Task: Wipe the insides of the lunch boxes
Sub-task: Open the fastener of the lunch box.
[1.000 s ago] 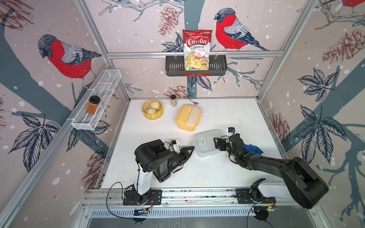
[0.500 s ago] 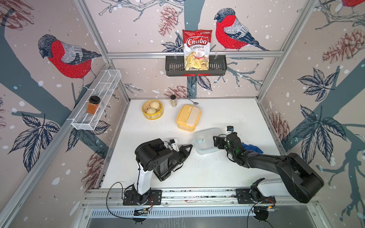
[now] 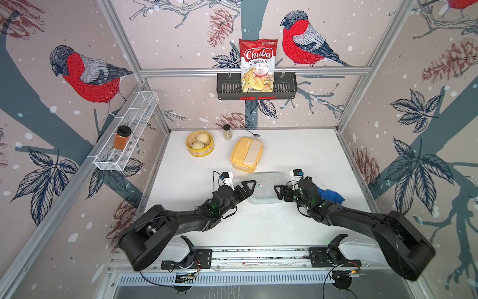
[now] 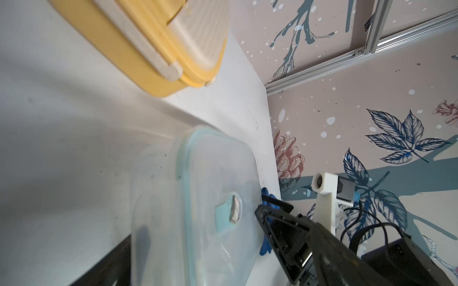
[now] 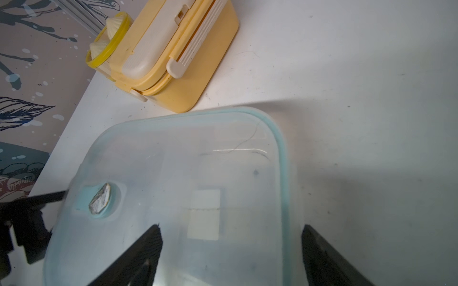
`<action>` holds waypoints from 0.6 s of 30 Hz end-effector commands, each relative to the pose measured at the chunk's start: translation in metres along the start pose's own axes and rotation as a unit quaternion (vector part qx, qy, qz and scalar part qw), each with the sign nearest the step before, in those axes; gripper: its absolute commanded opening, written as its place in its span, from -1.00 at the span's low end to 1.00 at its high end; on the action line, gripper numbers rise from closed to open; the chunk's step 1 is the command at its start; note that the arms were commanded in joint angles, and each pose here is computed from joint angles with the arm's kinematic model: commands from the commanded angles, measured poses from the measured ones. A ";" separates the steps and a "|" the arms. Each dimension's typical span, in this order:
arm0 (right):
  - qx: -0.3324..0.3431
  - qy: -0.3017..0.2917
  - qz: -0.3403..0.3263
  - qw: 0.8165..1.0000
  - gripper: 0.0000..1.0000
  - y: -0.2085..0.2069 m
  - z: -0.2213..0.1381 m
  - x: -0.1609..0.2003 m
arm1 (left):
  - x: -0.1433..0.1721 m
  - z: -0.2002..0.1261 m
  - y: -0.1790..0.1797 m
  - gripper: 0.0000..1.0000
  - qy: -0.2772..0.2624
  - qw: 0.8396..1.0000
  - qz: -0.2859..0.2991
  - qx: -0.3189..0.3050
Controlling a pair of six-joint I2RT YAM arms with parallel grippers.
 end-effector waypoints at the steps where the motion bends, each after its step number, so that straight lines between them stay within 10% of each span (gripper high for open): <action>1: -0.024 0.024 0.022 0.999 0.79 0.004 -0.004 0.007 | 0.000 -0.018 0.029 0.99 0.015 0.987 0.092 -0.130; 18: -0.101 0.041 0.039 0.993 0.74 0.013 -0.007 0.010 | -0.001 0.023 -0.028 0.97 0.060 0.975 0.181 -0.117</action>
Point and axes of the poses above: each gripper's point midway between its finger pads, its own z axis out along the fingers, its own y axis along the line the jaws close on, x = y × z, the point moved 6 cm from there along -z, back along the fingers, and after that the axes turned 3 degrees about z, right-handed, at the moved point
